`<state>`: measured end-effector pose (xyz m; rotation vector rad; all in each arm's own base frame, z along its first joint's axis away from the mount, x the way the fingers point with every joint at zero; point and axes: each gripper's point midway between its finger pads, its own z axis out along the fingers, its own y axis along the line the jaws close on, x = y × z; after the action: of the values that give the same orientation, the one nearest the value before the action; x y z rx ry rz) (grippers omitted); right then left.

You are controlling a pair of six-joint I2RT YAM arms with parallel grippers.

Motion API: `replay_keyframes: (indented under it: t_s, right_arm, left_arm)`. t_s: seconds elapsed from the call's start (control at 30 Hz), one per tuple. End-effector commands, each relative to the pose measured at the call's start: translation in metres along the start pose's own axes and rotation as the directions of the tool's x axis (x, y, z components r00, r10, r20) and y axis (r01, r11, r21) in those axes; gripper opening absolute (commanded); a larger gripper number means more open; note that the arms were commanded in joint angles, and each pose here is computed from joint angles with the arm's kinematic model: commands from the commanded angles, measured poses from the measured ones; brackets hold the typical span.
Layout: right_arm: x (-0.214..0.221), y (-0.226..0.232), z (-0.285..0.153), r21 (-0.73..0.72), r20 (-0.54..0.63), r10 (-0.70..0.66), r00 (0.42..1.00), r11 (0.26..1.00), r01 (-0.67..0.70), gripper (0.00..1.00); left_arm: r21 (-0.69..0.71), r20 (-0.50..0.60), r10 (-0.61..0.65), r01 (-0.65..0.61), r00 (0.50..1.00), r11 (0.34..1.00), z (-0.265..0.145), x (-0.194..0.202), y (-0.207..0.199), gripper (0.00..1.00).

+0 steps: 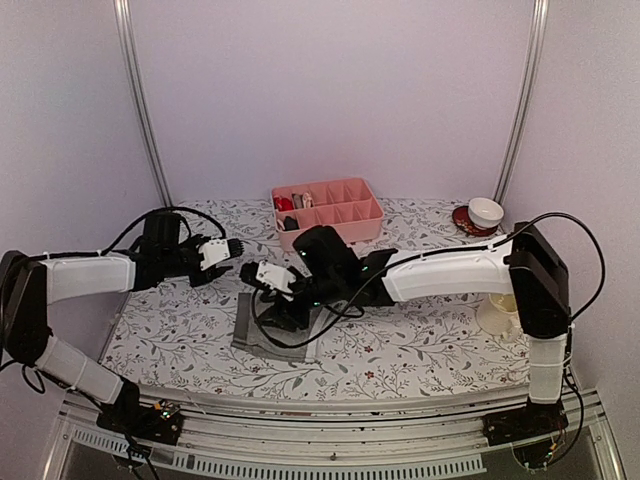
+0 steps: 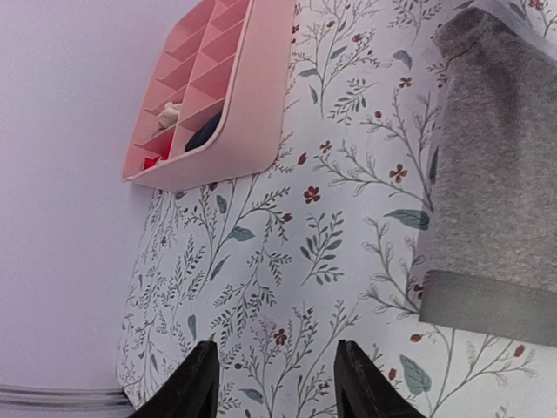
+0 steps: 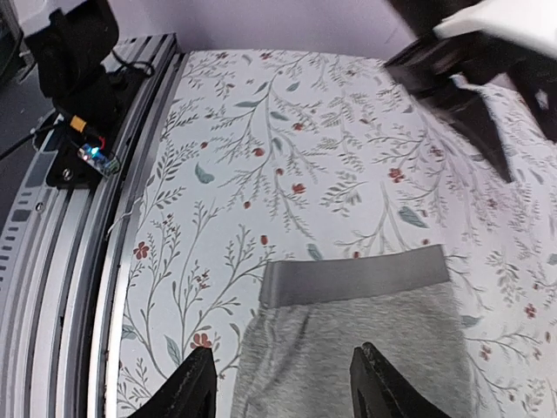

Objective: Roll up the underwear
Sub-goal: Adjust the underwear at the center of the board, then smooth out the underwear at the center of the board.

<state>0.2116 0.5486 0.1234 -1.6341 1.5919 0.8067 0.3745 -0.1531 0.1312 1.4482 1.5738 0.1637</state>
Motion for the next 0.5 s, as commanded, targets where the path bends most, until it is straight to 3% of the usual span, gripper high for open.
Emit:
replay_keyframes:
  t_s: [0.0,0.07,0.17,0.27,0.33,0.47]
  right_arm:
    - [-0.003,-0.054,-0.050,0.178,0.086,0.116,0.989,0.975,-0.130,0.52]
    - [0.016,-0.073,-0.057,0.221,0.083,0.185,0.979,0.955,-0.199,0.45]
    - [0.041,-0.093,-0.061,0.252,0.072,0.257,0.964,0.930,-0.267,0.25]
    - [0.066,-0.105,-0.054,0.281,0.038,0.306,0.951,0.911,-0.304,0.20]
    - [0.081,-0.110,-0.048,0.299,0.004,0.336,0.942,0.899,-0.322,0.14]
    - [0.111,-0.118,-0.040,0.339,-0.052,0.399,0.916,0.870,-0.359,0.11]
  left_arm:
    - [0.146,0.026,0.018,-0.022,0.999,0.989,0.001,-0.028,-0.054,0.36]
    - [0.176,0.008,0.046,-0.046,0.999,0.983,0.007,-0.029,-0.070,0.23]
    - [0.238,-0.026,0.055,-0.047,0.998,0.970,0.020,-0.029,-0.090,0.09]
    - [0.286,-0.088,0.043,-0.016,0.995,0.958,0.035,-0.021,-0.101,0.00]
    - [0.308,-0.126,0.030,0.010,0.992,0.951,0.044,-0.014,-0.107,0.00]
    - [0.336,-0.184,0.013,0.051,0.983,0.941,0.056,-0.004,-0.118,0.00]
